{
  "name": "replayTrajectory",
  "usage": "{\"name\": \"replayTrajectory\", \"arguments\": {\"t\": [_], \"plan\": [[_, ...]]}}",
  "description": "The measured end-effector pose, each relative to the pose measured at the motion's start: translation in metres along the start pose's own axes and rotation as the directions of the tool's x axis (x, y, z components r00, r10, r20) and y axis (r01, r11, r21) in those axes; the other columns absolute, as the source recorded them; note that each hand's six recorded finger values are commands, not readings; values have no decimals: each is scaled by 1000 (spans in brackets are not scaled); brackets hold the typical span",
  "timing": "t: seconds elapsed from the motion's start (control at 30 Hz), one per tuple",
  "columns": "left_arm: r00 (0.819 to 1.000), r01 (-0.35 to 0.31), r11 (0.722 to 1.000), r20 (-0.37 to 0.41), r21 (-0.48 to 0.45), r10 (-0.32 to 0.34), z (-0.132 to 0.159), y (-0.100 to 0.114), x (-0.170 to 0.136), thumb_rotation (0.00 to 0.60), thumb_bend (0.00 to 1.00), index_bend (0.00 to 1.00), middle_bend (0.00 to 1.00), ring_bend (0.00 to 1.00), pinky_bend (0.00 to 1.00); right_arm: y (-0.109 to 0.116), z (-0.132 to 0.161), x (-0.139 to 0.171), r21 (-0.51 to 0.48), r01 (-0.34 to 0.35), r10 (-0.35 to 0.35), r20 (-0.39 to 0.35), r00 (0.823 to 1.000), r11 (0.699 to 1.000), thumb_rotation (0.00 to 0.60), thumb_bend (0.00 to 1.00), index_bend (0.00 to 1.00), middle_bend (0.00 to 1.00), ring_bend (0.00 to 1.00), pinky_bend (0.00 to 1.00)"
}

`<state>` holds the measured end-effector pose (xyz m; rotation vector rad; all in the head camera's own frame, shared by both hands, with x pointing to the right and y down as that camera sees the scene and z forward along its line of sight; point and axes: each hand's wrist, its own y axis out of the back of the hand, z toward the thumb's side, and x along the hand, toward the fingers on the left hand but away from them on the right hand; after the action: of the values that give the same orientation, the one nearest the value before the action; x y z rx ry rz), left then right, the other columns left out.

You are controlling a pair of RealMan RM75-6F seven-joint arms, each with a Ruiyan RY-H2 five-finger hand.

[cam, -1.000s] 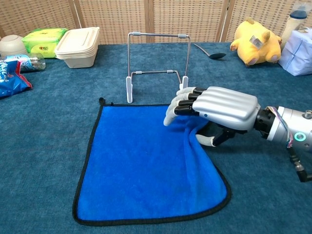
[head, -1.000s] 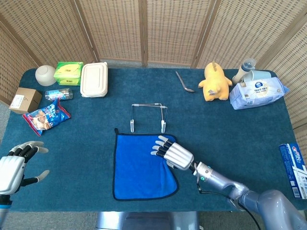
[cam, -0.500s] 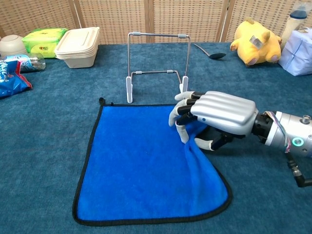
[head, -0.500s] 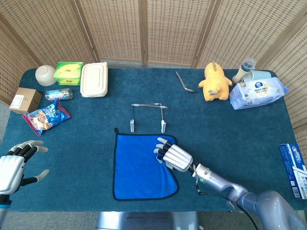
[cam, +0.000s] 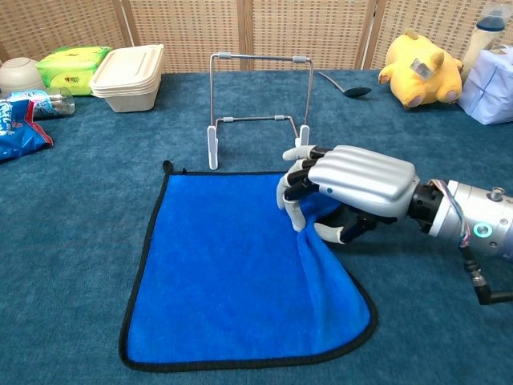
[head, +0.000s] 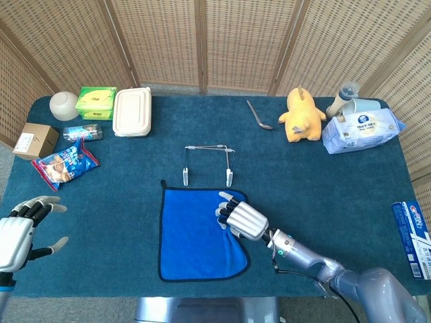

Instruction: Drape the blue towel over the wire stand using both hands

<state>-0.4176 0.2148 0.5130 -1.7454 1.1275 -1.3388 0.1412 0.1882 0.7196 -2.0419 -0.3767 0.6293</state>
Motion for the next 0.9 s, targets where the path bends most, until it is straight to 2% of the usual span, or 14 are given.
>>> {"name": "replayTrajectory", "arguments": {"t": [0.17, 0.3, 0.43, 0.53, 0.63, 0.73, 0.9], "plan": [[1000, 7, 1000, -1, 9, -7, 0, -2, 0, 600, 274, 359, 287, 251, 255, 3, -2, 1, -38, 20, -19, 21, 1000, 999, 600, 453, 722, 391, 299, 121], [1000, 21, 998, 19, 61, -22, 0, -7, 1, 600, 275, 362, 287, 249, 250, 7, -5, 4, -42, 35, -33, 34, 999, 999, 600, 455, 726, 393, 301, 120], [995, 34, 989, 86, 143, -47, 6, -19, 6, 600, 274, 362, 288, 244, 235, 10, -7, 6, -50, 40, -38, 44, 998, 998, 600, 452, 724, 393, 302, 120], [984, 44, 983, 161, 177, -73, 15, -31, 14, 600, 275, 360, 282, 226, 227, 10, -7, 7, -48, 39, -36, 46, 998, 998, 600, 452, 724, 393, 302, 121], [966, 45, 978, 242, 203, -94, 25, -41, 23, 600, 274, 351, 258, 190, 207, 9, -6, 8, -48, 37, -34, 50, 998, 998, 600, 453, 724, 393, 302, 121], [940, 42, 974, 321, 223, -114, 34, -53, 31, 600, 273, 348, 232, 157, 186, 10, -6, 8, -48, 38, -36, 53, 998, 998, 600, 454, 724, 394, 303, 121], [887, 63, 970, 433, 236, -163, 48, -79, 45, 600, 275, 343, 197, 120, 166, 11, -5, 9, -48, 42, -39, 56, 998, 998, 600, 454, 723, 394, 304, 120]]}}
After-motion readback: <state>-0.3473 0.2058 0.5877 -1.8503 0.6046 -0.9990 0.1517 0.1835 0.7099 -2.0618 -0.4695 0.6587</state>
